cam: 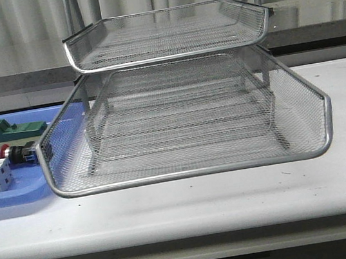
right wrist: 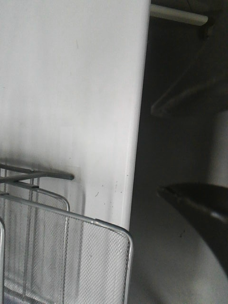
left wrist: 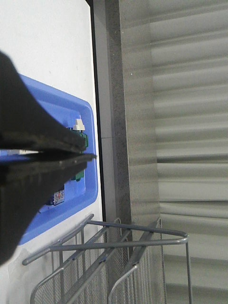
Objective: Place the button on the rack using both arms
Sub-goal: 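Pull the middle tier toward the robot with the right gripper, release, then move the left gripper over the blue tray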
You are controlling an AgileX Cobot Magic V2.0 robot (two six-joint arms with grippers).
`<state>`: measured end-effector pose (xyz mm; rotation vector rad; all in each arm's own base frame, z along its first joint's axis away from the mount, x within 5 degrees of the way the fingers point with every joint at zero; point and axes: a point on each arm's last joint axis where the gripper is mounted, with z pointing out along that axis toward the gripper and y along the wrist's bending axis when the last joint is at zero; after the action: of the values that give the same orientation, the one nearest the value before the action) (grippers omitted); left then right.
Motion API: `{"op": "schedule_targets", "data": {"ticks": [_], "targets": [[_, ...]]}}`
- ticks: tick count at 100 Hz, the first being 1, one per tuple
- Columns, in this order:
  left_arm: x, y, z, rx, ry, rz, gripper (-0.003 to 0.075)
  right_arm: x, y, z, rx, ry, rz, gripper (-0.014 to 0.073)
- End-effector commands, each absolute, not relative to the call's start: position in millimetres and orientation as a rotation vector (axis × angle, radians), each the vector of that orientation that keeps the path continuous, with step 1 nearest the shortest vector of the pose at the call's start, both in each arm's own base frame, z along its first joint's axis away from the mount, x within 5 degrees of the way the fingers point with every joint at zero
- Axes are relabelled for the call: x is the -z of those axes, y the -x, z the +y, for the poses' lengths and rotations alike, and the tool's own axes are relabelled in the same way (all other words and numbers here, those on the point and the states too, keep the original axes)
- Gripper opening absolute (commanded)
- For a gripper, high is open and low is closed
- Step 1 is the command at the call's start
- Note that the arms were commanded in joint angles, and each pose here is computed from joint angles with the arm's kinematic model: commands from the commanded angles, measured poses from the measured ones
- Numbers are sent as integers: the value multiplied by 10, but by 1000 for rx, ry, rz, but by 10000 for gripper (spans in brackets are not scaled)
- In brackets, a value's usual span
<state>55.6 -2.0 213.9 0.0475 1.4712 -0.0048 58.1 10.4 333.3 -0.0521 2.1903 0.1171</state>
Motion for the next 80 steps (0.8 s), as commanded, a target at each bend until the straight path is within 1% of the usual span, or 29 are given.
{"op": "schedule_targets", "data": {"ticks": [1, 13, 21, 25, 80], "targets": [[-2065, -545, -19, 13, -38, 1408, -20, -3485, -519, 99, -99, 45, 2087, 188], [-2065, -545, -19, 13, -38, 1408, -20, -3485, -454, 104, -98, 49, 2077, 8], [-2065, -545, -19, 13, -38, 1408, -20, -3481, -452, 105, -98, 50, 2082, -75], [-2065, -545, -19, 13, -38, 1408, -20, -3480, -452, 107, -101, 50, 2083, -66], [-2065, -545, -19, 13, -38, 1408, -20, -3479, -451, 107, -101, 50, 2085, -69]]}}
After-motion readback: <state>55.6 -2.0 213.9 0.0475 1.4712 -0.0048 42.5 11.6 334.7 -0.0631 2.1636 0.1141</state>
